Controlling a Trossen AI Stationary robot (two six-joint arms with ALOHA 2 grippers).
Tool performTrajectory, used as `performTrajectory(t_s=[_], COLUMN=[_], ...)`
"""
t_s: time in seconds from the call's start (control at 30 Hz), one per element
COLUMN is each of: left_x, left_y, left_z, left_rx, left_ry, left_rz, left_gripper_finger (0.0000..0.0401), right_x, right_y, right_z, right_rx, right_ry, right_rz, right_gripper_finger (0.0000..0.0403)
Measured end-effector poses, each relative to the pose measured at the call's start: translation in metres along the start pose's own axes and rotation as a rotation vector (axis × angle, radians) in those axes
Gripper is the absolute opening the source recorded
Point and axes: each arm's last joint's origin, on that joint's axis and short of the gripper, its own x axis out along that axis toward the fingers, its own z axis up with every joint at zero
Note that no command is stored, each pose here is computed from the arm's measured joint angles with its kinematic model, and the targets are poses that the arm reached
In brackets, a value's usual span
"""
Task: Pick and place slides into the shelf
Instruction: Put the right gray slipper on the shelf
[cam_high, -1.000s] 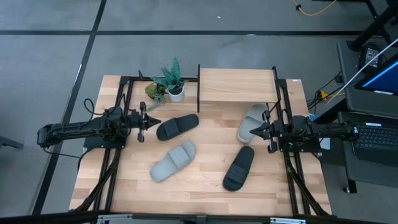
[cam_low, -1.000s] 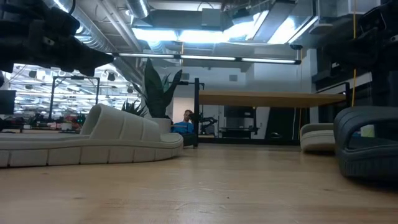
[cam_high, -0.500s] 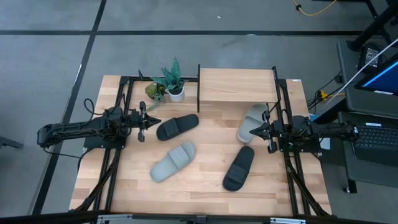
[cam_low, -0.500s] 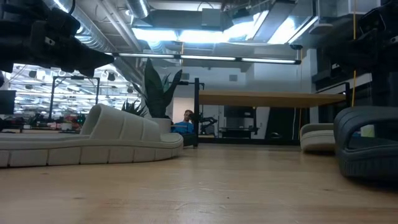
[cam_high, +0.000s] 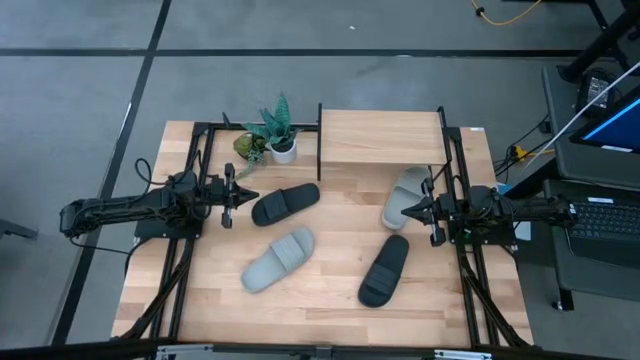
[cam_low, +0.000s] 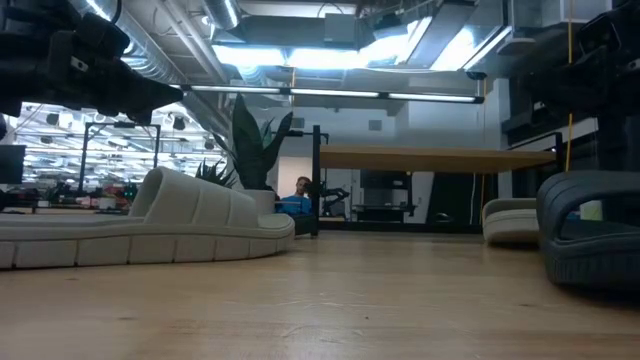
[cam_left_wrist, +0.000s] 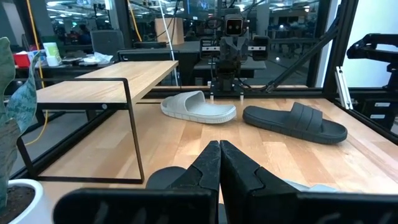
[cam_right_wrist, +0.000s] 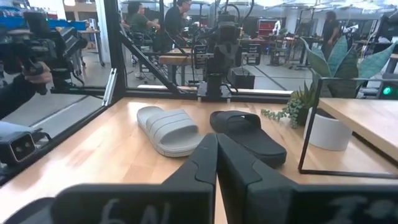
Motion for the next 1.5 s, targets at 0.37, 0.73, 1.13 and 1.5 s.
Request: performTrajectory(t_s=[0.37,0.73,1.13,1.5], left_x=[0.0,-0.003,-0.004,-0.004], left_y=[0.001,0.004,0.003,0.003], left_z=[0.002,0.028,0.023,0.022], left_rx=[0.0,-0.023,-0.03,-0.029], left_ry=[-0.002,0.046,0.101,0.111], left_rz=[0.024,0.116,0.115,0.116], left_gripper_finger=[0.0,0.0,0.0,0.0], right_x=[-0.002,-0.013,-0.013,-0.013], right_y=[-0.001,-0.003,-0.003,-0.002], right_z=[0.014,0.044,0.044,0.037], right_rx=[0.031,0.1,0.074,0.023], right_ry=[-0.081,-0.046,-0.04,0.036], right_rz=[-0.026,-0.053,-0.053,-0.052], right_gripper_finger=[0.0012,0.0012,0.0012,0.0012])
